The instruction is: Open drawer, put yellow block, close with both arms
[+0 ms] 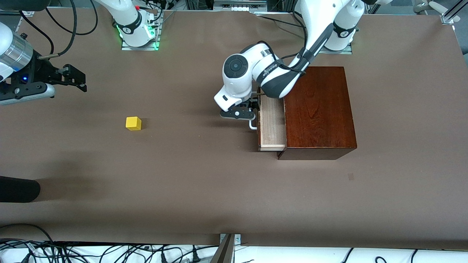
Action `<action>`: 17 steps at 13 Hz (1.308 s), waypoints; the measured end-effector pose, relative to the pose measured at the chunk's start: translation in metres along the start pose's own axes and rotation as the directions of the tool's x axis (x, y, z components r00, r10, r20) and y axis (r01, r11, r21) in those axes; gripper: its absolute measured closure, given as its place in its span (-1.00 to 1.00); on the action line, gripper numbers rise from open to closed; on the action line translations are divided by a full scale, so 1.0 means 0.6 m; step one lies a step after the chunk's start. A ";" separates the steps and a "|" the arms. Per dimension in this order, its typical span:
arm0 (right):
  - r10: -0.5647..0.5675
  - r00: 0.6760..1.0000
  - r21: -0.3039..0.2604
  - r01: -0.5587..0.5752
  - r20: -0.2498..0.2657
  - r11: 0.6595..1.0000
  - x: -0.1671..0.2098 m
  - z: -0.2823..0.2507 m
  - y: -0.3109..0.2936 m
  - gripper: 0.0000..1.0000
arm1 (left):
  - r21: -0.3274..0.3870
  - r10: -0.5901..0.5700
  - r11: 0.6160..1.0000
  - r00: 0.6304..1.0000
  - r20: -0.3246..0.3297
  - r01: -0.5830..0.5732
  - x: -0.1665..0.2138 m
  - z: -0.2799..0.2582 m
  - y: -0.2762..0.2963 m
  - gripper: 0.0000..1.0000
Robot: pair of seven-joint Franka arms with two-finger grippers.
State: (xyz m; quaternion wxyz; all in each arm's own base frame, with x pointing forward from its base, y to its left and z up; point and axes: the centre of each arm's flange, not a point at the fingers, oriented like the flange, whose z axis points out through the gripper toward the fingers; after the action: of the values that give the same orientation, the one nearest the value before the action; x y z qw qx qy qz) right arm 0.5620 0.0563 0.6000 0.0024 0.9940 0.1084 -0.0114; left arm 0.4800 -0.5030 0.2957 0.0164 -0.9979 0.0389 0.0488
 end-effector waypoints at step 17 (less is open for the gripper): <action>-0.011 0.999 0.004 0.011 0.053 1.000 0.061 0.102 -0.015 -1.00 | 0.074 -0.248 0.965 0.966 -0.069 0.252 0.090 -0.440 -0.482 -1.00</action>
State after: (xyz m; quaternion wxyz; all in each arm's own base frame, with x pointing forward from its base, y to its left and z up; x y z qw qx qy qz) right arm 0.5943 0.0727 0.5380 0.0036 0.9928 0.1137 -0.0377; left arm 0.5821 -0.2284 0.5612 0.0622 -0.9943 -0.0849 0.0149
